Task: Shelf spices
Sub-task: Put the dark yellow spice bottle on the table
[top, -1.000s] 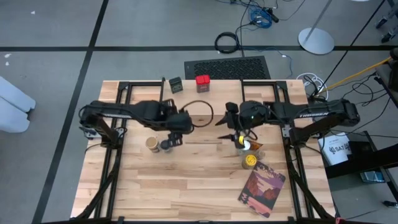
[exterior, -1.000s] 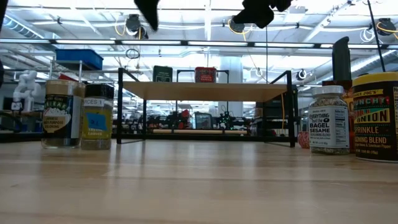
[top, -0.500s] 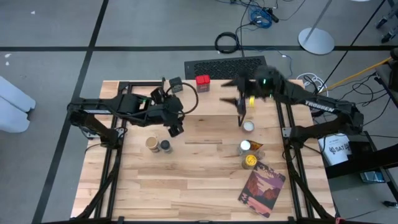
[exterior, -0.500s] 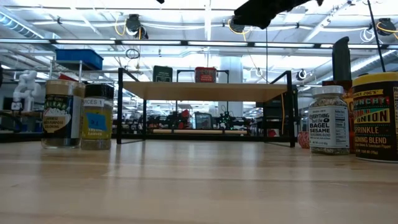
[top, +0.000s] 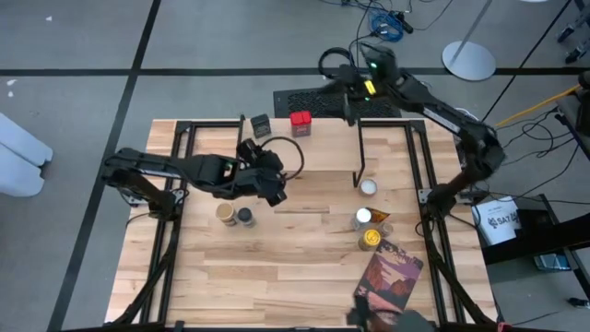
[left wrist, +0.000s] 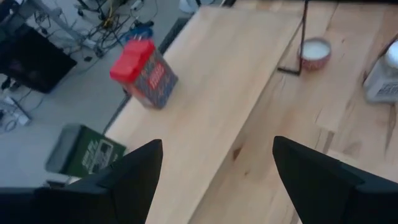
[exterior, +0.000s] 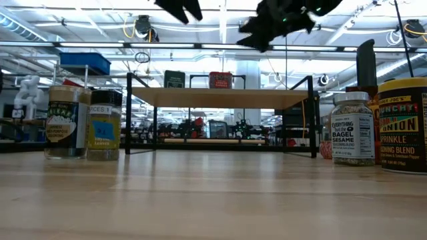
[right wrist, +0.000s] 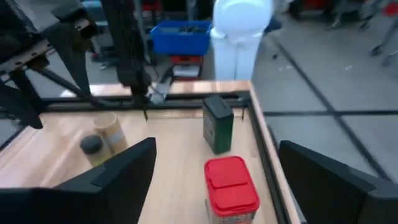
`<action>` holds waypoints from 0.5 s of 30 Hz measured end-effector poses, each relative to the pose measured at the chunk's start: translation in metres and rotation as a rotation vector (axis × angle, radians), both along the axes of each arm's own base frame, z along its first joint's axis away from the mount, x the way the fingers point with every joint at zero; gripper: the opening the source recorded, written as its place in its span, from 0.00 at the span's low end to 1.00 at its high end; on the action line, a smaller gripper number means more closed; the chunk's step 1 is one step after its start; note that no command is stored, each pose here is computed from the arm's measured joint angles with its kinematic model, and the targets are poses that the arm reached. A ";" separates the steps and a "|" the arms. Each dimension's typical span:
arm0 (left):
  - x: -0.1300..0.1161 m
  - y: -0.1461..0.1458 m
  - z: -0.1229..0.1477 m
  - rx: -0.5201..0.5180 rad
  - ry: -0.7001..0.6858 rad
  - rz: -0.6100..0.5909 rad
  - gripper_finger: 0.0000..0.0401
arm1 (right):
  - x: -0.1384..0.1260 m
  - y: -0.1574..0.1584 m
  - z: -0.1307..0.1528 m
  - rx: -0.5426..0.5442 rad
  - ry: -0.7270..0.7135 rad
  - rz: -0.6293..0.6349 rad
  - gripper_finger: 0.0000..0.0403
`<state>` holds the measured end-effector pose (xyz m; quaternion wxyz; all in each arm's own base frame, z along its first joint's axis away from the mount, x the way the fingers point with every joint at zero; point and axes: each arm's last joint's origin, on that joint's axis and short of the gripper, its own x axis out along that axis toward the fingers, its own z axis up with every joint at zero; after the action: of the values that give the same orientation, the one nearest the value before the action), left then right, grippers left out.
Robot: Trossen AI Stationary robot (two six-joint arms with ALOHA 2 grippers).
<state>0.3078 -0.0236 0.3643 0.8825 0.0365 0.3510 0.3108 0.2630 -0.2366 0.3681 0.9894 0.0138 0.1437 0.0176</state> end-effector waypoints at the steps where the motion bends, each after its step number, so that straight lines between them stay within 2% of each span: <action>1: 0.000 -0.001 -0.005 -0.004 0.009 0.005 0.79 | 0.006 -0.006 -0.004 -0.003 0.017 0.007 0.83; 8: -0.001 -0.001 -0.015 -0.014 0.016 0.041 0.79 | 0.032 -0.032 -0.027 -0.017 0.095 0.039 0.87; 15: -0.008 -0.003 -0.007 -0.004 -0.010 0.045 0.79 | 0.038 -0.038 -0.052 -0.060 0.171 0.089 0.87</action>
<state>0.2997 -0.0264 0.3571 0.8772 0.0255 0.3480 0.3299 0.3010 -0.2749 0.3157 0.9717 -0.0206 0.2285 0.0559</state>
